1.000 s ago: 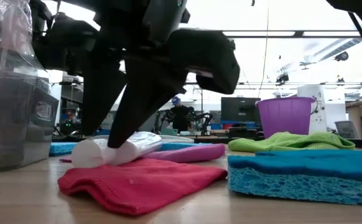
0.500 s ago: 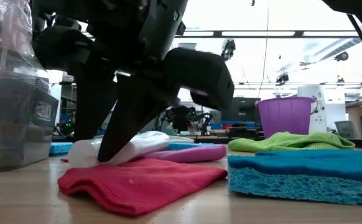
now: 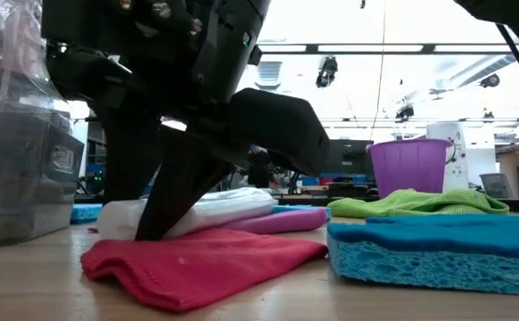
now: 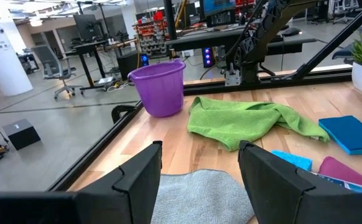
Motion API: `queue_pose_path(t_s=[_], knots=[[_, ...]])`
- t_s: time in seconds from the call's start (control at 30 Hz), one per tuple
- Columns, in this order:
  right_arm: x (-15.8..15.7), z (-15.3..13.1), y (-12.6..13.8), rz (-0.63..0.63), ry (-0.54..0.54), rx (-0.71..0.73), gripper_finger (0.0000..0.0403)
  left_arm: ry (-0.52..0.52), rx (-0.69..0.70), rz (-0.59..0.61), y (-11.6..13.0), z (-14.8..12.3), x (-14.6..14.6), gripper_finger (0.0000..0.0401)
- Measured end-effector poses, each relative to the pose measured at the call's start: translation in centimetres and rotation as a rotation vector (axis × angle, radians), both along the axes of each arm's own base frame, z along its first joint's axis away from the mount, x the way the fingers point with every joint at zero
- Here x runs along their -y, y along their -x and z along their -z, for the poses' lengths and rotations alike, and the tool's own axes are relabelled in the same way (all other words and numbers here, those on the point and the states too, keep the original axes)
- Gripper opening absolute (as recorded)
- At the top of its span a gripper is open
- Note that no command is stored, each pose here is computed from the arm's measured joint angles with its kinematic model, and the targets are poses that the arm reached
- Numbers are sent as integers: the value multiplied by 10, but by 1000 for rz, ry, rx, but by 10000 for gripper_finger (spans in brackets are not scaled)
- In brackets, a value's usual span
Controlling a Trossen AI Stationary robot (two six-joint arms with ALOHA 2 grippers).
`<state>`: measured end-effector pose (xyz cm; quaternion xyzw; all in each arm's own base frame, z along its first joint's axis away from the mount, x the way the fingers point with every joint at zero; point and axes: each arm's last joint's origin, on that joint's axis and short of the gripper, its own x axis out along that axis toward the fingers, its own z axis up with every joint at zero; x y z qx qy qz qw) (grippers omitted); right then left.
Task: Pick & Place Kitchen Items
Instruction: Put the white plastic restorer bottle into the gray bin
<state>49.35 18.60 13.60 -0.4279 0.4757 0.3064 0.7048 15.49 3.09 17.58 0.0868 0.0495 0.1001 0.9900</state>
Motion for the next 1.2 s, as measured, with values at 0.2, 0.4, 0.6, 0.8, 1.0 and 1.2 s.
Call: queue_pose_path(t_s=[0.2,0.4,0.6,0.8,1.0,1.2], knots=[[0,-2,0,52,-19,-1,105,0,0,0,0,0,0,214],[0,-5,-1,66,-25,-4,105,0,0,0,0,0,0,214],[1,-14,1,92,-34,-34,105,0,0,0,0,0,0,214],[0,-39,4,98,-117,-23,105,1,-8,0,0,1,0,214],[1,-74,8,77,-270,0,105,2,-13,0,0,1,0,214],[14,-118,9,-5,-567,19,105,2,-14,0,0,1,0,214]])
